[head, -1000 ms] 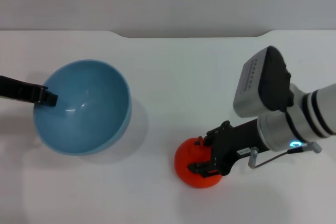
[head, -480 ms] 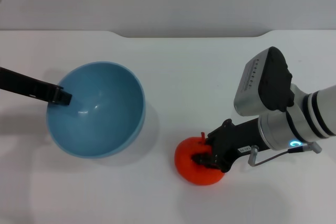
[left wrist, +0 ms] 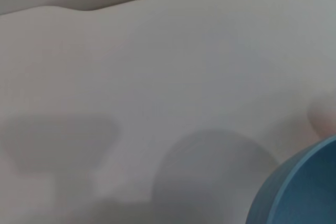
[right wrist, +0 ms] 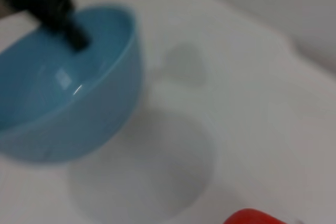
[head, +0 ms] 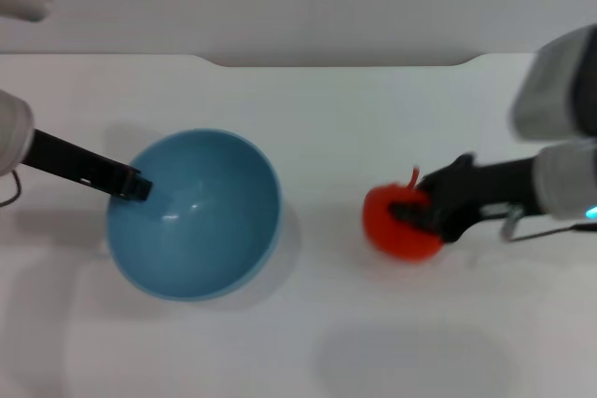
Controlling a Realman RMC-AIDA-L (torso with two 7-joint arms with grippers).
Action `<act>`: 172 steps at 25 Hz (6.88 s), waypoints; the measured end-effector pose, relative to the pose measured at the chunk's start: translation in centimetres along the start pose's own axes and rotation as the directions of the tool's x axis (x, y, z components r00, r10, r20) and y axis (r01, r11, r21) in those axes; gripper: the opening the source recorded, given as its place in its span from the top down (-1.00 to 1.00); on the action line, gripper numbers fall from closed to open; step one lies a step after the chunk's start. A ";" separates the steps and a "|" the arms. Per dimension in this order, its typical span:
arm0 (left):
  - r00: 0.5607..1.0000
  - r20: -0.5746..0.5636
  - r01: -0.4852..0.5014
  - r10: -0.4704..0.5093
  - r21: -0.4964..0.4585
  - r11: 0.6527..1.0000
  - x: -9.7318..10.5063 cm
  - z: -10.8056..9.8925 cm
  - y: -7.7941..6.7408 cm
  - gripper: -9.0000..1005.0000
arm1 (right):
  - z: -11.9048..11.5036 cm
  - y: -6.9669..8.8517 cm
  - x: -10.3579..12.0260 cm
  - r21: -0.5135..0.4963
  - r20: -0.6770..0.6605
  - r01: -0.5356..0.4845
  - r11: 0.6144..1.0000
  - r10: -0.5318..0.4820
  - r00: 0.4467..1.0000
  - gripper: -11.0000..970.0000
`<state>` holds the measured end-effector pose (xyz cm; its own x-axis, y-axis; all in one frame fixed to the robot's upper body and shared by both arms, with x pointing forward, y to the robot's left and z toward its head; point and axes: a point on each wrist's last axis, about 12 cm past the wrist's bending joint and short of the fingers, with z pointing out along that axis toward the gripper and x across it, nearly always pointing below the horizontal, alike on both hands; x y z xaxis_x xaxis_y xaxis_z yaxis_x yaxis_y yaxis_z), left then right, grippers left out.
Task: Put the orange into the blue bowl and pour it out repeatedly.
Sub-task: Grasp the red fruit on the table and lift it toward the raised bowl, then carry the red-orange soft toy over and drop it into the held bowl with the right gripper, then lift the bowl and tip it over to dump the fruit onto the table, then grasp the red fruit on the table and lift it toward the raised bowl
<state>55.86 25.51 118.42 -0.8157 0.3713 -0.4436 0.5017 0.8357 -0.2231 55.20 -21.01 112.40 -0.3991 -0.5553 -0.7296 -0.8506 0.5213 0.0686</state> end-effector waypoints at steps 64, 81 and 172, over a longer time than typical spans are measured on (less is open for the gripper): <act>0.701 0.411 -0.424 0.583 -0.417 0.804 -4.5 3.5 -7.3 0.98 | -14.4 -2.5 7.8 0.038 0.195 -0.508 0.861 0.492 0.848 -0.01; 0.011 0.246 -0.501 0.969 -0.837 0.218 0.8 10.3 -12.5 0.98 | -14.0 -2.2 9.3 0.031 0.112 -0.581 0.814 0.574 0.811 -0.01; 0.992 0.106 -0.058 0.063 -0.046 0.997 -1.5 -0.3 -0.1 0.98 | 1.1 -0.1 1.0 -0.042 0.027 -0.079 0.996 0.080 0.996 0.55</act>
<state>56.92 24.96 119.33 -0.7474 0.3783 -0.5462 0.5348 0.8303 -0.1567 55.25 -20.90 110.93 -0.4564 -0.4939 -0.7401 -0.8301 0.5359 0.1543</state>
